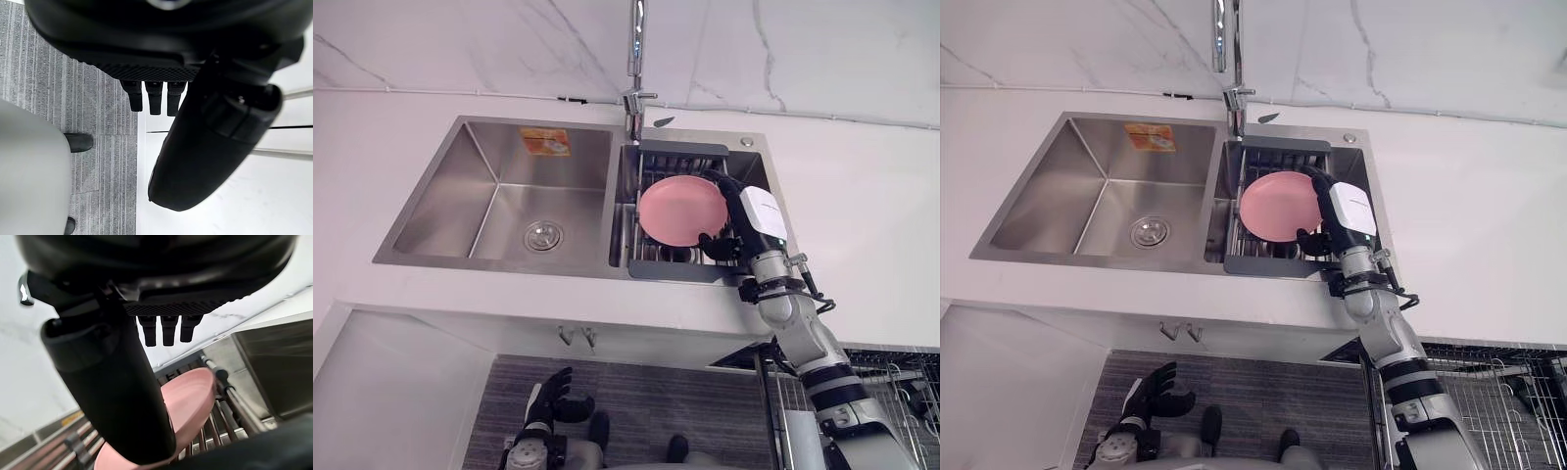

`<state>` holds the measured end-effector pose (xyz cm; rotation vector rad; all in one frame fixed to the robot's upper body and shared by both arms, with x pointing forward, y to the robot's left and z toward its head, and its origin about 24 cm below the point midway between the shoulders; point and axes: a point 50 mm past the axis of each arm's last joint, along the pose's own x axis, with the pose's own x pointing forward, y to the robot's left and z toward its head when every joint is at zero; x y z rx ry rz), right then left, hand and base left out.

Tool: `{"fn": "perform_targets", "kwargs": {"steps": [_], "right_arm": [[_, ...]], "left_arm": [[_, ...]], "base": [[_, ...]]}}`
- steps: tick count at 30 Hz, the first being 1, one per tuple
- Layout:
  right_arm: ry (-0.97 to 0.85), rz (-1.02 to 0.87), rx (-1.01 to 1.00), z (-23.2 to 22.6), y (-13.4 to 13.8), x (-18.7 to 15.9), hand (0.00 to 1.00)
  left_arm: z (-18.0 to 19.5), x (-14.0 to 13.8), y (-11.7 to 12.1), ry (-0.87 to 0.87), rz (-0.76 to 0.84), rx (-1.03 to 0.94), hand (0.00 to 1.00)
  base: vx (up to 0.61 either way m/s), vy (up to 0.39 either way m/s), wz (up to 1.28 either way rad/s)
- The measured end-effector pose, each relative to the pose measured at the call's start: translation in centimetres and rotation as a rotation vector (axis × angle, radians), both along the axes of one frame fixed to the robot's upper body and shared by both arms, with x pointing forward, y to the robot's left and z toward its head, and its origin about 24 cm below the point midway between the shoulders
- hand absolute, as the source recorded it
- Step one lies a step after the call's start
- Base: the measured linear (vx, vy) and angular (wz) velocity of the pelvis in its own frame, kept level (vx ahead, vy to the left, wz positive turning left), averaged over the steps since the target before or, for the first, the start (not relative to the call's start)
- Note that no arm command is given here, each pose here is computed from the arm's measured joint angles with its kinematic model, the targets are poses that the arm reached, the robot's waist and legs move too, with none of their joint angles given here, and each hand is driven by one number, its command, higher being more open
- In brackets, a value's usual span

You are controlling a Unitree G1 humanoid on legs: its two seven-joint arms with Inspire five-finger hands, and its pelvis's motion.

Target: Walk over to the sink, pick up the cup, carry it to the dishwasher, place the cup inside the dishwasher, then close the dishwasher door

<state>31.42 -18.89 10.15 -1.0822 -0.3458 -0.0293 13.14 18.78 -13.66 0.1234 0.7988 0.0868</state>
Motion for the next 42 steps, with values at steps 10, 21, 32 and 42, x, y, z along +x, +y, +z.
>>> {"fn": "perform_targets", "kwargs": {"steps": [10, 21, 32, 42], "right_arm": [[0.025, 0.046, -0.124, 0.5, -0.2, 0.4, 0.9], [0.016, 0.048, -0.125, 0.8, -0.3, 0.4, 0.9], [-0.003, 0.067, -0.147, 1.4, -0.4, 0.3, 0.9], [-0.028, 0.081, -0.144, 1.9, -0.1, 0.0, 0.9]], "left_arm": [[0.3, 0.4, -0.1, -0.021, -0.018, 0.003, 0.9], [0.3, 0.4, -0.1, -0.02, -0.018, 0.003, 0.9], [0.2, 0.3, -0.1, -0.015, -0.021, 0.003, 0.9], [0.1, 0.1, -0.1, -0.006, -0.023, 0.004, 0.9]], "base": [[-0.04, -0.003, 0.02], [-0.04, -0.007, -0.01], [0.0, 0.001, -0.03], [-0.02, -0.002, 0.01]]}}
